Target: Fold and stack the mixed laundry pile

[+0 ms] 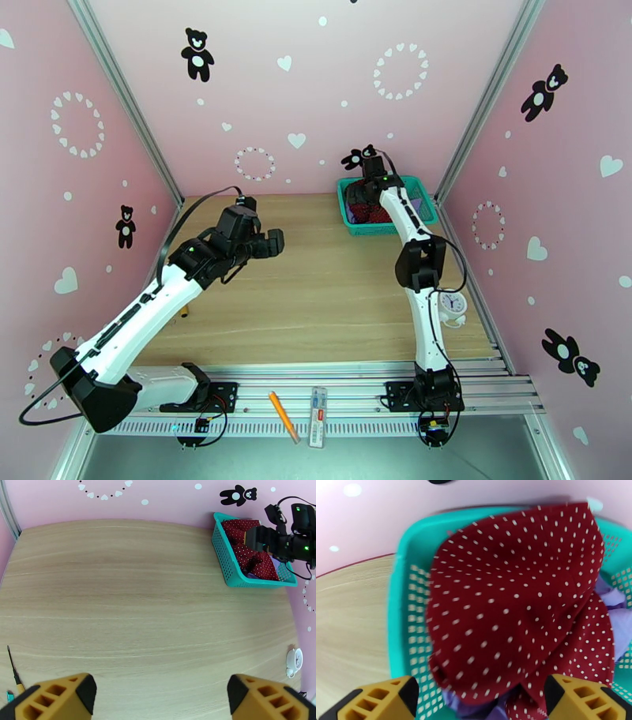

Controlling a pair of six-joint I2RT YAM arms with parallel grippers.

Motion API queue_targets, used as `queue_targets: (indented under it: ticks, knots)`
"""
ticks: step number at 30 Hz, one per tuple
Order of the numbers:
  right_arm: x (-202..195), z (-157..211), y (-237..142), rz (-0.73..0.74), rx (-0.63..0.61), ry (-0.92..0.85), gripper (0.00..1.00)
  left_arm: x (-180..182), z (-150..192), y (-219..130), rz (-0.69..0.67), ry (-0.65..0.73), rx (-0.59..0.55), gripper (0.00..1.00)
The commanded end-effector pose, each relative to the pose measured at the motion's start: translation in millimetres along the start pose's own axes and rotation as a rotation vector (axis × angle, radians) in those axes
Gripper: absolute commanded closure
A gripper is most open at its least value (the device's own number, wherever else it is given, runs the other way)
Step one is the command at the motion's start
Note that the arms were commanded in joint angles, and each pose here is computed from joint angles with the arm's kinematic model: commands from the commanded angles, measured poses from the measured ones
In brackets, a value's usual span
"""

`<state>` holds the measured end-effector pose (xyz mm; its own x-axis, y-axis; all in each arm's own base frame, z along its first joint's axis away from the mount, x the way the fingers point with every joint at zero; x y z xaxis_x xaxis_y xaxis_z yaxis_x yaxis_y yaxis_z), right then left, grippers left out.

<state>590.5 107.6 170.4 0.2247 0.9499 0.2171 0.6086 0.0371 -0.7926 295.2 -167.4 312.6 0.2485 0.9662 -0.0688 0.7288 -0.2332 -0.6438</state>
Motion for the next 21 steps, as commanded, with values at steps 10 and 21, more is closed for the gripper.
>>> queue_targets:
  ticks: [10,21]
  knots:
    - [-1,-16,-5,-0.051,-0.03,0.066,1.0,-5,-12,-10,0.026,0.028,-0.041,0.26]
    - [59,-66,-224,-0.249,-0.37,-0.145,1.0,-9,-24,-45,0.072,0.041,-0.104,0.37]
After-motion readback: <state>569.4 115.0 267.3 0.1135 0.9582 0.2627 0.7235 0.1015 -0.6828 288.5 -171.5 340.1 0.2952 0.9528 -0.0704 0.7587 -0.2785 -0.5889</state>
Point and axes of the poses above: each hand's point on the last joint's axis, 136 mm out from that joint toward the fingers, its own y axis out along the fingers, its own x axis along the line the jaws close on, z = x × y, the point moved 4 cm from there along -y, back along the fingers, and after that the axes turned 14 degrees about y, right-handed, at the moved point
